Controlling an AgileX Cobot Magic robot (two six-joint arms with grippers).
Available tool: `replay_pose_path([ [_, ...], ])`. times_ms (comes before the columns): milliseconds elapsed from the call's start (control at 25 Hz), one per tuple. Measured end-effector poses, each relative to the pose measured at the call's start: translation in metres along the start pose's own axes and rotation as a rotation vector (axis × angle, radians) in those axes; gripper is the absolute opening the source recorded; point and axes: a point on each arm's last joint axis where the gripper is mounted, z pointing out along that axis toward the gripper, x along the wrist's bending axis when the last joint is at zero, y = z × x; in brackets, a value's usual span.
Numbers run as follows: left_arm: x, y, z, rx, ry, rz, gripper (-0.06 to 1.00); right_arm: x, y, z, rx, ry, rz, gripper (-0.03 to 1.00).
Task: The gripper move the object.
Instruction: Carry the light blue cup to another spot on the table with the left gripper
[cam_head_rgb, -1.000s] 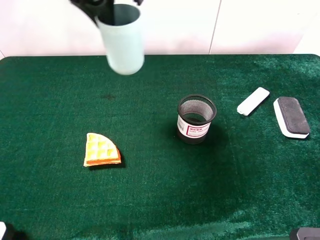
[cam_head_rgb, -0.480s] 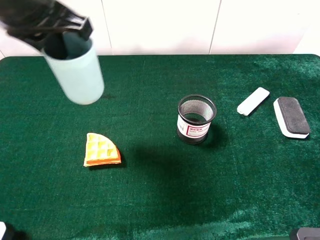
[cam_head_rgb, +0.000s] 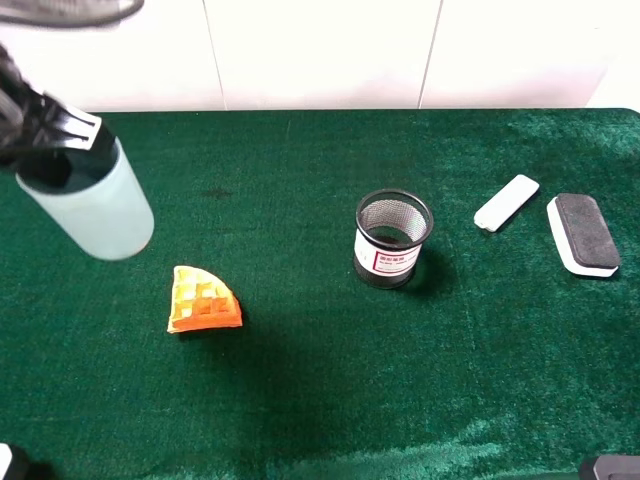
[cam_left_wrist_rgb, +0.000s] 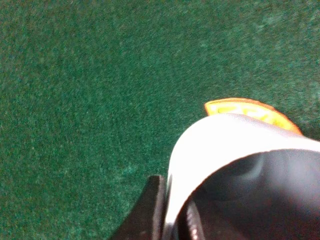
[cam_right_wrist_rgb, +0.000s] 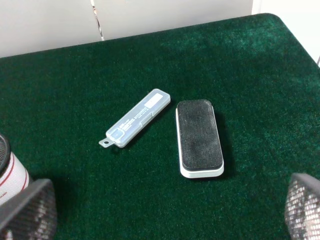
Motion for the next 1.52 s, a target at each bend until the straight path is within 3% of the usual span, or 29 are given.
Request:
replay_pose_path([
  [520,0.020,-0.028,0.057,0.035,0.010,-0.089,0.06,0.000,0.000,0.000,0.000,0.000,0.000,0.70],
  [920,0.032,-0.053,0.093,0.005,-0.022,-0.165,0.06,0.000,0.000,0.000,-0.001,0.000,0.000,0.70],
  [1520,0.055,-0.067,0.112,-0.010,-0.001,-0.297,0.06,0.000,0.000,0.000,0.000,0.000,0.000,0.70],
])
